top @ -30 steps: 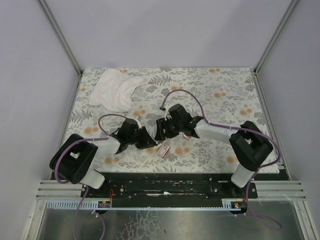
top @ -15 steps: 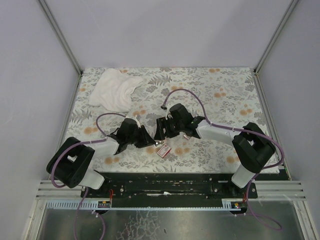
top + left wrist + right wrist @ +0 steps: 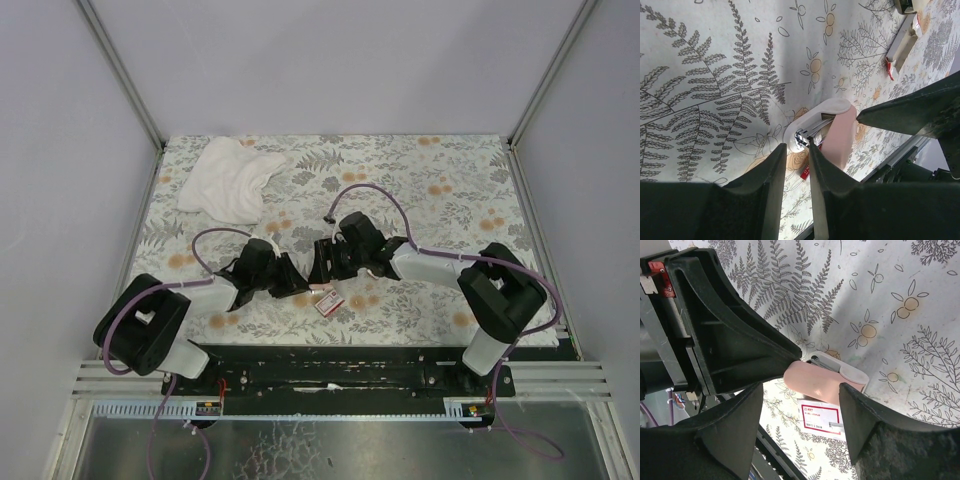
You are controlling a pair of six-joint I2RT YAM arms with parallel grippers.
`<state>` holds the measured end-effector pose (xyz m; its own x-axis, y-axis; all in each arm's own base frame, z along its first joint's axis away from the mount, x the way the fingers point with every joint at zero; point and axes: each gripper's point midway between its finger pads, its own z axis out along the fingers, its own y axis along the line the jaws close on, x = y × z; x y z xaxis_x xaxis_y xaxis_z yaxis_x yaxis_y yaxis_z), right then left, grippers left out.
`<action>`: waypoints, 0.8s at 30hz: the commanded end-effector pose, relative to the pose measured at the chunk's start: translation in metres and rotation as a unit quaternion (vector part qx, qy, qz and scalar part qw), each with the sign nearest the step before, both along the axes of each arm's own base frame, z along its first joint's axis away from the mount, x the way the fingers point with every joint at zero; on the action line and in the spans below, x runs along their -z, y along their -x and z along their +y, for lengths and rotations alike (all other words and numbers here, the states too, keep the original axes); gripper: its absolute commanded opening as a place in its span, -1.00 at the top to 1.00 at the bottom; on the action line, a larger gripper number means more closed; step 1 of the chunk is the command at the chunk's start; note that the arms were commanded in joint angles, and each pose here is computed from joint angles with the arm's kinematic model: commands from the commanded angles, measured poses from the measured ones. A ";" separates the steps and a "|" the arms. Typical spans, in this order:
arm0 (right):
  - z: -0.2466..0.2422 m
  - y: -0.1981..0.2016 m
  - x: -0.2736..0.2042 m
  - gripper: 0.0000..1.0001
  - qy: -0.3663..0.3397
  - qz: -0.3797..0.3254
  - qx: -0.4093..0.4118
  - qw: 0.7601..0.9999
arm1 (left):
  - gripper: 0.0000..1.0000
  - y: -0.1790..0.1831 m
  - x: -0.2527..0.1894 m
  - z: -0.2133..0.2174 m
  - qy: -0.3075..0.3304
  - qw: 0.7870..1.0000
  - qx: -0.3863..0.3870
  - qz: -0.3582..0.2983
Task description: Load the staples into the stapler
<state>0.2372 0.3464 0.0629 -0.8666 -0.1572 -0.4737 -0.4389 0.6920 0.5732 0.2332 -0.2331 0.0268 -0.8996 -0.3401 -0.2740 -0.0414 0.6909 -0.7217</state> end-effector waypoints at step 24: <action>-0.078 -0.016 -0.051 -0.73 0.003 -0.080 0.067 0.995 | -0.43 -0.018 -0.073 -0.034 -0.089 0.933 0.195 -0.289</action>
<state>0.2574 0.2801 0.1163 -0.7978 -0.0471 -0.6011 -0.4225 0.7550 0.5015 0.2443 -0.2478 0.0915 -0.7277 -0.0263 -0.6854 0.4435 0.7442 -0.4994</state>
